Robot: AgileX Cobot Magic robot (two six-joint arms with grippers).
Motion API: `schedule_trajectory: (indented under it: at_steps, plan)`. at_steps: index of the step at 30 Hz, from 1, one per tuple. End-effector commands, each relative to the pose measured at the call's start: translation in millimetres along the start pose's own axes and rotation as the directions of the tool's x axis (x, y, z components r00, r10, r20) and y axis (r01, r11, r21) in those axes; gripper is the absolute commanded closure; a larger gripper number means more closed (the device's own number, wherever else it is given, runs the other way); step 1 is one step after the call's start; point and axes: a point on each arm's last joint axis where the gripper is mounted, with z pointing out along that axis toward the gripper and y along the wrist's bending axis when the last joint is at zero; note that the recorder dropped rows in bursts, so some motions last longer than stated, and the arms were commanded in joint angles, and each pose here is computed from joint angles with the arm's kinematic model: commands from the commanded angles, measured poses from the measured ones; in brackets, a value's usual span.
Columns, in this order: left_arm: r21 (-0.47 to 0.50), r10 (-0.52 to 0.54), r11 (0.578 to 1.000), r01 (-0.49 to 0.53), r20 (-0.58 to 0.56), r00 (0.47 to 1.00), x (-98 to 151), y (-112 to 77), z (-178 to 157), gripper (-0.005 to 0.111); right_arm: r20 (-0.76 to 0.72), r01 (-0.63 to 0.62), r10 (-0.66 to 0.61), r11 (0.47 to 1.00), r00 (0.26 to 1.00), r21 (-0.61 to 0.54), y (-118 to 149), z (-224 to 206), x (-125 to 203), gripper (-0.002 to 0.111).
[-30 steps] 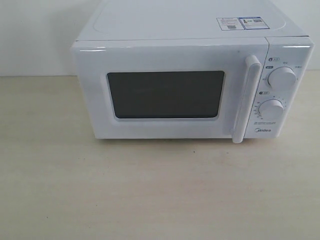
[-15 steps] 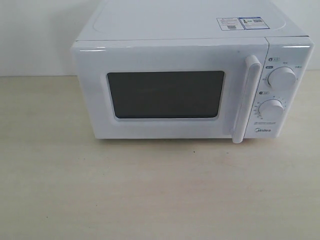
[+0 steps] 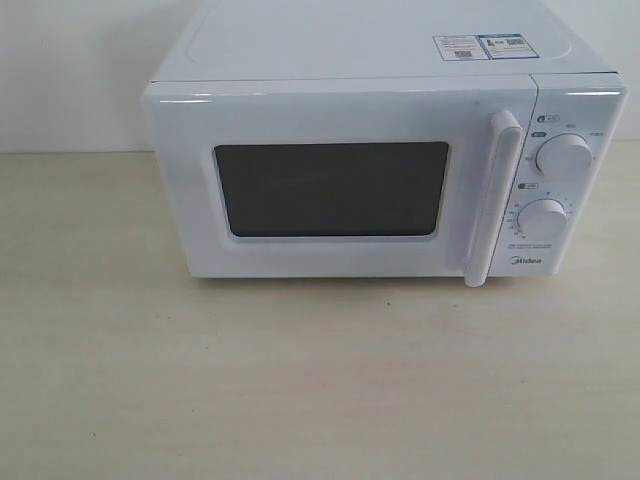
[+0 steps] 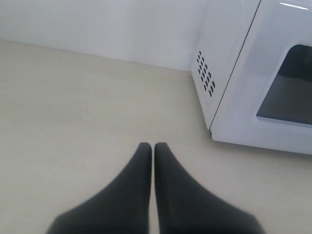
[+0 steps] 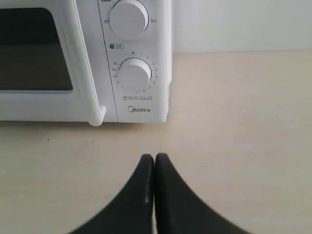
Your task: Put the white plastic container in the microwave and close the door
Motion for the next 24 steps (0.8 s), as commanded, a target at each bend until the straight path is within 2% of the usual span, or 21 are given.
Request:
schedule_trajectory:
  at_steps: [1,24]
  plan:
    - [0.001,-0.009,1.000,0.009,0.002,1.000,0.7,0.1,0.1,0.102,0.008,-0.005,0.005,1.000,1.000,0.008,-0.5,-0.4,-0.5,0.109]
    - [0.001,-0.009,1.000,0.009,0.002,1.000,0.7,0.1,0.1,0.102,0.008,-0.007,0.007,1.000,1.000,0.007,-0.4,-0.4,-0.5,0.109]
